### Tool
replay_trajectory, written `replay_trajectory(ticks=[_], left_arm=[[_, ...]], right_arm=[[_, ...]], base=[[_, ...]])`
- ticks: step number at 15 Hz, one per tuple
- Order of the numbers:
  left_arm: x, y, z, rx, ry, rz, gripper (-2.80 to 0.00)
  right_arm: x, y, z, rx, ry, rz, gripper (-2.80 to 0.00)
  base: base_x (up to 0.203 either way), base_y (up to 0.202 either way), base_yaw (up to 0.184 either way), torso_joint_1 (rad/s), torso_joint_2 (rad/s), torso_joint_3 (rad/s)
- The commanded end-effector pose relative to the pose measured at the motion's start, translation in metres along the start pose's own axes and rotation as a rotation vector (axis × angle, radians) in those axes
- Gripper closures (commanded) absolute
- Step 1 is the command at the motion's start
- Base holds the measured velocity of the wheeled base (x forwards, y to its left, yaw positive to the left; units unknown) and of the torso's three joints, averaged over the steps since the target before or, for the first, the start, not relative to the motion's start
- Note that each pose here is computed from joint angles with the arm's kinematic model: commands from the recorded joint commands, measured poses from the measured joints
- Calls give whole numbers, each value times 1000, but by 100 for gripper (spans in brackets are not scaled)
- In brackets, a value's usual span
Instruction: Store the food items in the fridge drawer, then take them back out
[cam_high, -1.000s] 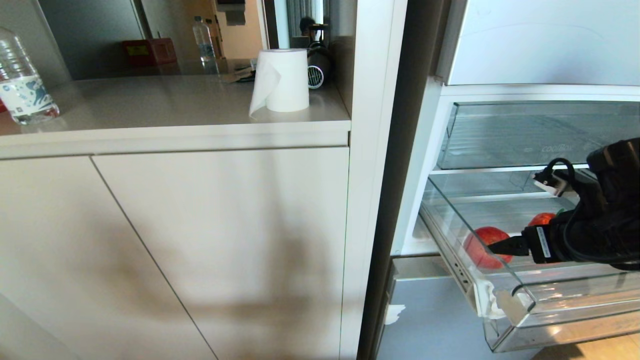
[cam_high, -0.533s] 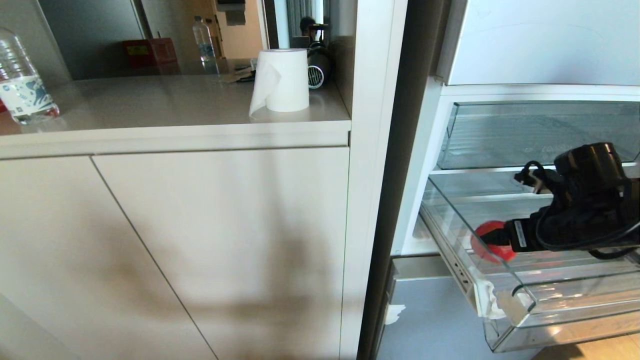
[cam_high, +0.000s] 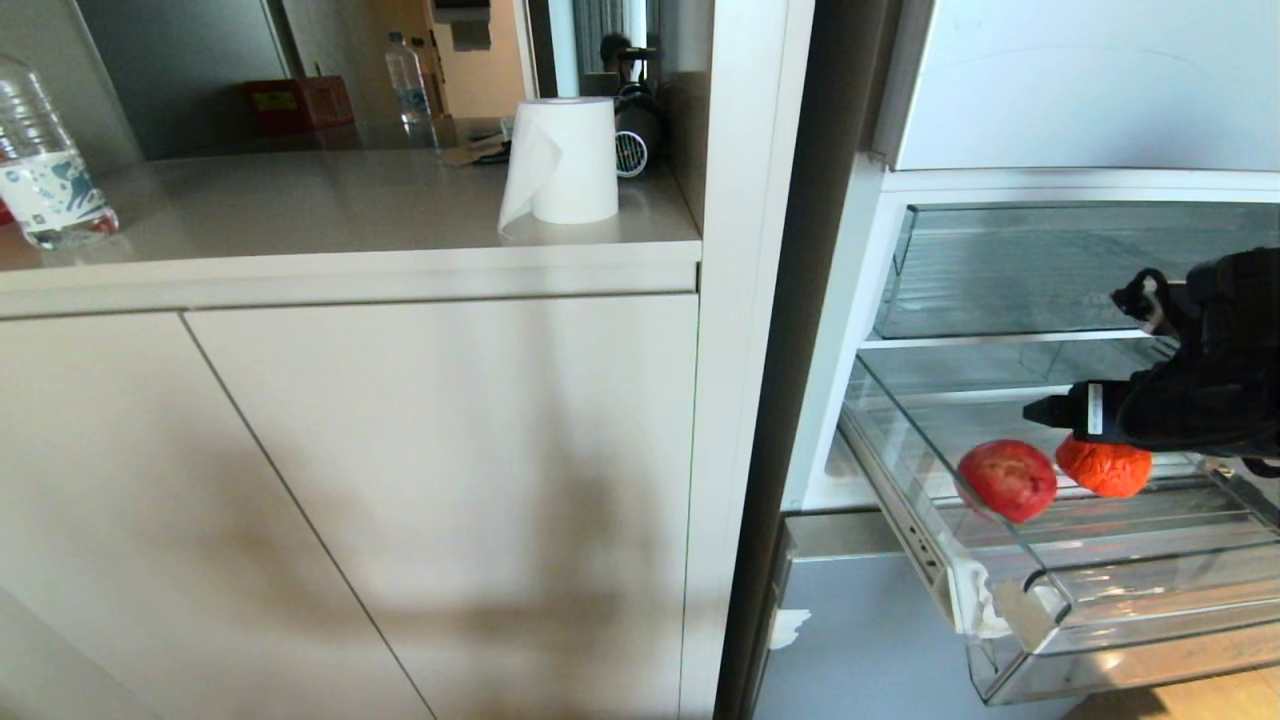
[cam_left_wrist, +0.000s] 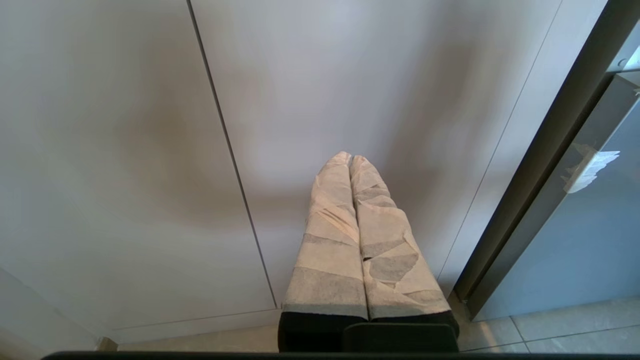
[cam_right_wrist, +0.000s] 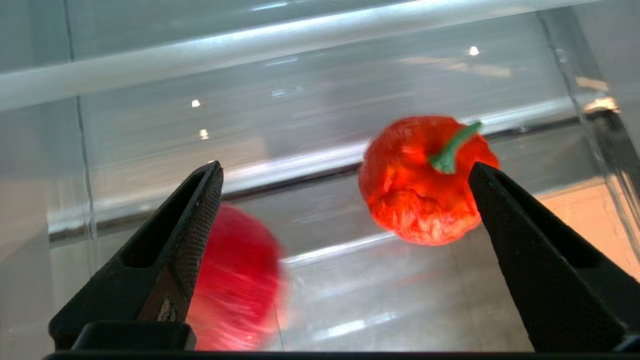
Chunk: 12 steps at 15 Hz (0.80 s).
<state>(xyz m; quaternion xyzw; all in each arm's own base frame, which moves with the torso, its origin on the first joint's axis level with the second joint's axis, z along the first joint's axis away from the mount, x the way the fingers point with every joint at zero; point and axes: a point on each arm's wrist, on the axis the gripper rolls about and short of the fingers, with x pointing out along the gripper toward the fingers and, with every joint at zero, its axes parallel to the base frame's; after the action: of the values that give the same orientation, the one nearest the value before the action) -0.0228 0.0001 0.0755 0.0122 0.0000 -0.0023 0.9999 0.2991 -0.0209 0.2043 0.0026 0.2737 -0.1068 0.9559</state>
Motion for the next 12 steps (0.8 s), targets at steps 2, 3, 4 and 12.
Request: replay_trajectory(ticks=[2, 3, 4, 12], left_arm=[[0, 0, 0, 0, 1, 0, 0], [0, 0, 0, 0, 1, 0, 0], [0, 0, 0, 0, 1, 0, 0], [0, 0, 0, 0, 0, 0, 0]], right_arm=[[-2, -9, 3, 15, -5, -27, -280], [4, -17, 5, 30, -2, -51, -280], [9, -24, 6, 40, 3, -70, -280], [43, -32, -13, 50, 106, -81, -280]], base=[[0, 0, 0, 0, 0, 0], [0, 0, 0, 0, 0, 0], [0, 0, 0, 0, 0, 0], [0, 0, 0, 0, 0, 0]])
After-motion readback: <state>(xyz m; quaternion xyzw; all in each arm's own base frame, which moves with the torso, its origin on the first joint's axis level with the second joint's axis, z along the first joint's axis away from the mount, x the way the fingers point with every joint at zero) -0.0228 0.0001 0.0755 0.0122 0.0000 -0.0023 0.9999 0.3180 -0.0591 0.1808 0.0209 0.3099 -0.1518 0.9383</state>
